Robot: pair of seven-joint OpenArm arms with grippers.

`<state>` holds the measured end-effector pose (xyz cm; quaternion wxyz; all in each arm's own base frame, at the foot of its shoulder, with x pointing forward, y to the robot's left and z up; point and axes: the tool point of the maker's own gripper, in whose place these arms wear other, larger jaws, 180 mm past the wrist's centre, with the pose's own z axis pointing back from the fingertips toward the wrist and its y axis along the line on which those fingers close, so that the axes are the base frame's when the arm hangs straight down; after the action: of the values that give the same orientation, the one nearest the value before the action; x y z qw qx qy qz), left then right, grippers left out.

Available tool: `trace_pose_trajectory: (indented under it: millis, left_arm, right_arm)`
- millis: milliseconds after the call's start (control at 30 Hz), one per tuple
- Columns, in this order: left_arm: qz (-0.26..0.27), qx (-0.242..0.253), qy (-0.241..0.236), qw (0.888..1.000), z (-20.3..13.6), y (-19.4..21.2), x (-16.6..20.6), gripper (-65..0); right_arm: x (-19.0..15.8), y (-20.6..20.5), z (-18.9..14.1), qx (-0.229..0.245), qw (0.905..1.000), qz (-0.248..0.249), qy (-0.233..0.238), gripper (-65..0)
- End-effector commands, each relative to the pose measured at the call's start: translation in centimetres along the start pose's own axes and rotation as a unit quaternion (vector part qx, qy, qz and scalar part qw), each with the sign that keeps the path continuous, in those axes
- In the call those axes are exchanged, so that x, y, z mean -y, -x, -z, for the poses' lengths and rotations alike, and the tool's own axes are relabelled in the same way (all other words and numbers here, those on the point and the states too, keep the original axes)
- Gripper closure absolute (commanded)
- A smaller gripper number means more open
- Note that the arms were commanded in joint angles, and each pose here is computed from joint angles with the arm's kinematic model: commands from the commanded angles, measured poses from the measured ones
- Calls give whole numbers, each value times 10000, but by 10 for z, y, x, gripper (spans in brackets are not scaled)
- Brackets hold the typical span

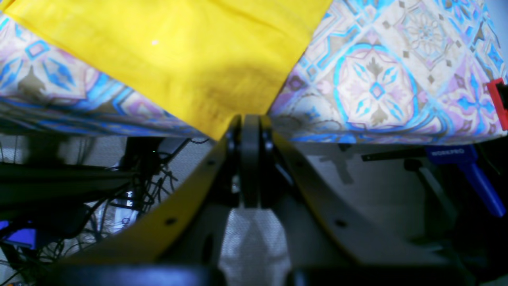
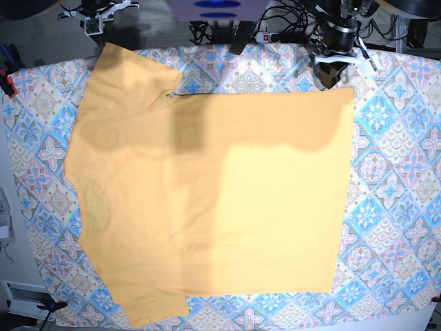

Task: Fold the T-shirt properly
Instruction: 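Lower both grippers onto the shirt's shoulder edge and pinch the fabric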

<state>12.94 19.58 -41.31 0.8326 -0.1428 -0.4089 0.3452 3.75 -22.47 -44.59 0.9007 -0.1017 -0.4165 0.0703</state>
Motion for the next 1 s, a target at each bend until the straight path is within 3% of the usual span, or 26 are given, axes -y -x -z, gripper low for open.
trace_pose_trajectory:
  millis: [0,333,600,967]
  left_arm:
    - [-103,87,21,9999,-1,-8,-1,-70]
    - [-900,269,54,9956,4,-29,-6,-238]
    - [-1960,134,-130,9804,19,-16,-28,-244]
    - [-2116,92,-268,9770,27,-8,-38,-242]
  right_arm:
    - [4,-6,-3,128,9999,-40,36,0]
    - [4,-5,-3,128,9999,-39,37,0]
    - [4,-5,-3,128,9999,-39,37,0]
    - [4,-4,-3,113,9999,-38,37,0]
